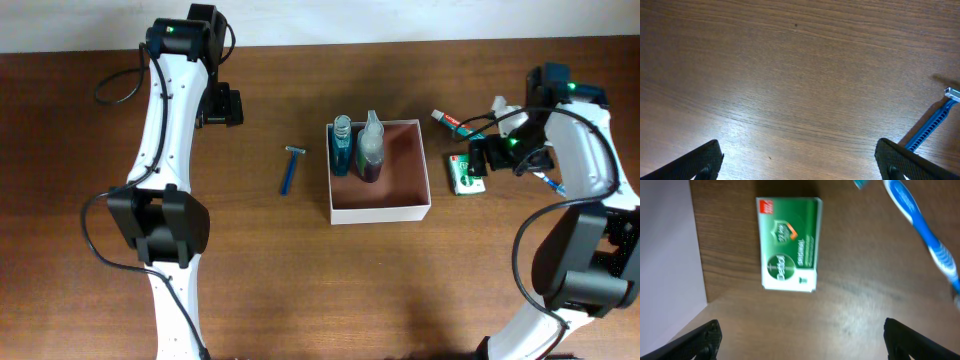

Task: Pack container
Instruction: 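Move the right gripper over the green Dettol soap box, then lower the right gripper and close it on the Dettol box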

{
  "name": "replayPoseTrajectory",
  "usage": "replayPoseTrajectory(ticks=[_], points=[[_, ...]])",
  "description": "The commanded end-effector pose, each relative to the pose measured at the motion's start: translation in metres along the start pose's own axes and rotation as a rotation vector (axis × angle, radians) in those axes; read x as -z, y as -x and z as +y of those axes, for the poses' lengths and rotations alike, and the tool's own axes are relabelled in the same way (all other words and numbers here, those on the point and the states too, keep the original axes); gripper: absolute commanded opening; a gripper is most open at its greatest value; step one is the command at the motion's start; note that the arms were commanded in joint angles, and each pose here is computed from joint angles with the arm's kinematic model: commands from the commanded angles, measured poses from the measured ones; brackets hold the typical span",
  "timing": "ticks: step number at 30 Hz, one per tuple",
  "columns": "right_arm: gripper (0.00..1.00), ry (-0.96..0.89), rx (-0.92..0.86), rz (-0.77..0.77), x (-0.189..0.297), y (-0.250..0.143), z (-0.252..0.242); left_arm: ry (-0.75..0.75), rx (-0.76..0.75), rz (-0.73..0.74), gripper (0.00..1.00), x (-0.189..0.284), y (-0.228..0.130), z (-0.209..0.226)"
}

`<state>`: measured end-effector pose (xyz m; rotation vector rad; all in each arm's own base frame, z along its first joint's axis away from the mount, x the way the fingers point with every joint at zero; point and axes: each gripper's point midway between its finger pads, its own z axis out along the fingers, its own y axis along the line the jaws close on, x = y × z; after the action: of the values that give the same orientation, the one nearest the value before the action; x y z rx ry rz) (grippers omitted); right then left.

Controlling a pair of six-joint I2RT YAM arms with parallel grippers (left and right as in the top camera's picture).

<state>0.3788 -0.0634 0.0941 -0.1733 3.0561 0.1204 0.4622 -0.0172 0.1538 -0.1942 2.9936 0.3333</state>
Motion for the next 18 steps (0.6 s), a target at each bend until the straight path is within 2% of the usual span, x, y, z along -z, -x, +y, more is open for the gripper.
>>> replayPoseTrajectory(ticks=[1,9,18], points=[[0.99,0.028,0.108,-0.002,-0.012,0.009,0.009,-0.002,-0.008,-0.009,0.99,0.003,0.001,0.002],[0.99,0.060,0.096,0.077,-0.048,0.005,0.007,-0.002,-0.008,-0.008,1.00,0.003,0.000,0.002],[0.99,0.054,0.084,0.063,-0.067,0.016,0.006,-0.002,-0.008,-0.009,0.99,0.003,0.001,0.002]])
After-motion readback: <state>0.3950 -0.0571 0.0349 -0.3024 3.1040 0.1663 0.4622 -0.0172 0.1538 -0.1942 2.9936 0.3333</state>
